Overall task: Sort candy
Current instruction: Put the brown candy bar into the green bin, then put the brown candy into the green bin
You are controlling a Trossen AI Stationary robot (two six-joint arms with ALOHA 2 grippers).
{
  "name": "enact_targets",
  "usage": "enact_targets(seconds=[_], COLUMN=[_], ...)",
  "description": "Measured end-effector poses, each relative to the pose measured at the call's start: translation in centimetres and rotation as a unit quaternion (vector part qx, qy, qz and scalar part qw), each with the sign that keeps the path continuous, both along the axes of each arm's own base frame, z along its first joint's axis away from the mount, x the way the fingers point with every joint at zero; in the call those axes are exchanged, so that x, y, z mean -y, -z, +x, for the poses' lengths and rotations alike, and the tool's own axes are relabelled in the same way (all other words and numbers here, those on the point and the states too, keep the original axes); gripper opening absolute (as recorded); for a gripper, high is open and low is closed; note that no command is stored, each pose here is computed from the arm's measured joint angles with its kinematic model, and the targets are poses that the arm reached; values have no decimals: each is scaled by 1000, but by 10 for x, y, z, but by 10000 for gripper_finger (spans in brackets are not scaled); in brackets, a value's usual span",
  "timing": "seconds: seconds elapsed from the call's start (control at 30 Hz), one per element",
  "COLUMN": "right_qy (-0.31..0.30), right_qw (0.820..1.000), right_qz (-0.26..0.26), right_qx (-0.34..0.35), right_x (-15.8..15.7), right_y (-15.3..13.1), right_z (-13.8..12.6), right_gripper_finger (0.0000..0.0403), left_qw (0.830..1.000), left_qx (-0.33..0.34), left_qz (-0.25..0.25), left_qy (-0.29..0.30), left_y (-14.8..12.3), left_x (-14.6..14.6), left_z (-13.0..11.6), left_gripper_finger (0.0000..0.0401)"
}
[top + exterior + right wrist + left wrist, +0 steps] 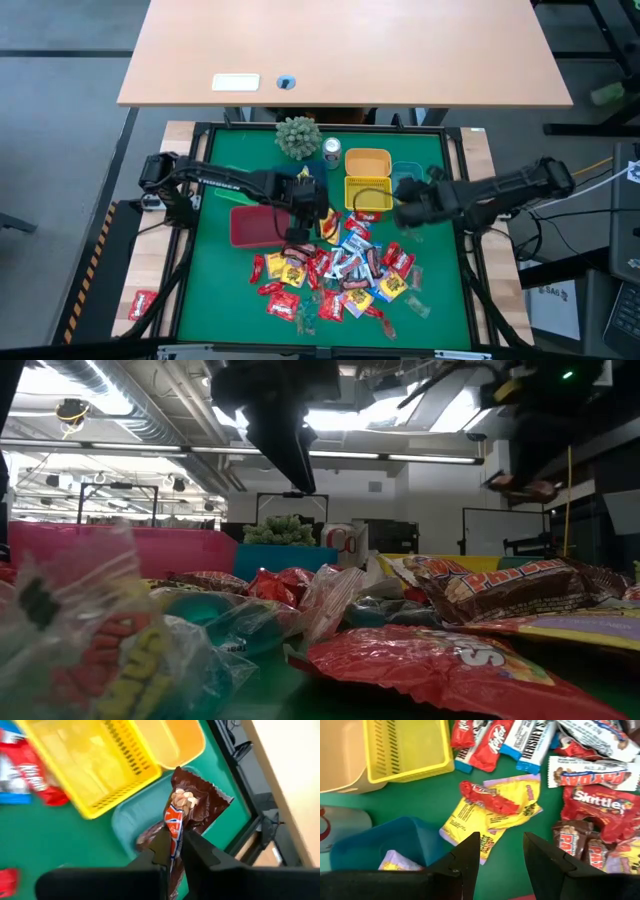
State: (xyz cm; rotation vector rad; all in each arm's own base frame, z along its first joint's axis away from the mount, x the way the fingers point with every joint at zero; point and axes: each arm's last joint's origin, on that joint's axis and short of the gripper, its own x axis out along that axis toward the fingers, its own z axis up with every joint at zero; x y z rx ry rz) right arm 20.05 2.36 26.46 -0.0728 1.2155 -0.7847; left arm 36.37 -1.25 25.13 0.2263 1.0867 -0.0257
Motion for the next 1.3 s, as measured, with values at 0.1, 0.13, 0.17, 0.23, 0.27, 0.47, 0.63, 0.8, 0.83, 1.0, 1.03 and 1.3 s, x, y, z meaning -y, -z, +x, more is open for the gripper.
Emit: enact_targets(seconds=[0.1,0.13,0.17,0.23,0.27,0.47,0.63,0.8,0.83,1.0,1.03,1.3], right_qy=[3,4,9,21,26,43,46,43,43,43,43,43], right_qw=[1000,1000,1000,1000,1000,998,996,997,997,996,996,996], right_qz=[7,6,6,5,5,38,76,70,71,74,74,74], right_qx=[-9,-10,-9,-6,-5,-15,-6,6,6,6,6,6], right_x=[18,23,29,39,43,63,71,72,72,72,72,72], right_y=[0,0,0,0,0,1,1,1,1,1,1,1], right_z=[5,7,8,10,10,9,9,12,12,12,12,12], right_gripper_finger=[30,30,30,30,30,31,46,109,123,180,188,213], left_qw=[1000,1000,1000,1000,1000,999,999,999,999,997,996,989], left_qx=[0,-1,-3,-5,-4,-17,-17,-17,-17,-38,-49,-87], left_qz=[0,0,0,-5,-7,-22,-26,-24,-26,-59,-71,-108], left_qy=[7,10,12,9,9,21,23,25,24,-13,-22,-44], left_y=[0,0,0,1,1,2,2,2,2,3,4,6], left_x=[5,7,9,14,16,29,37,41,42,44,44,62], left_z=[0,-1,-1,-2,-2,-5,-6,-7,-7,-11,-13,-22], left_gripper_finger=[136,136,136,136,136,136,136,136,136,138,139,169])
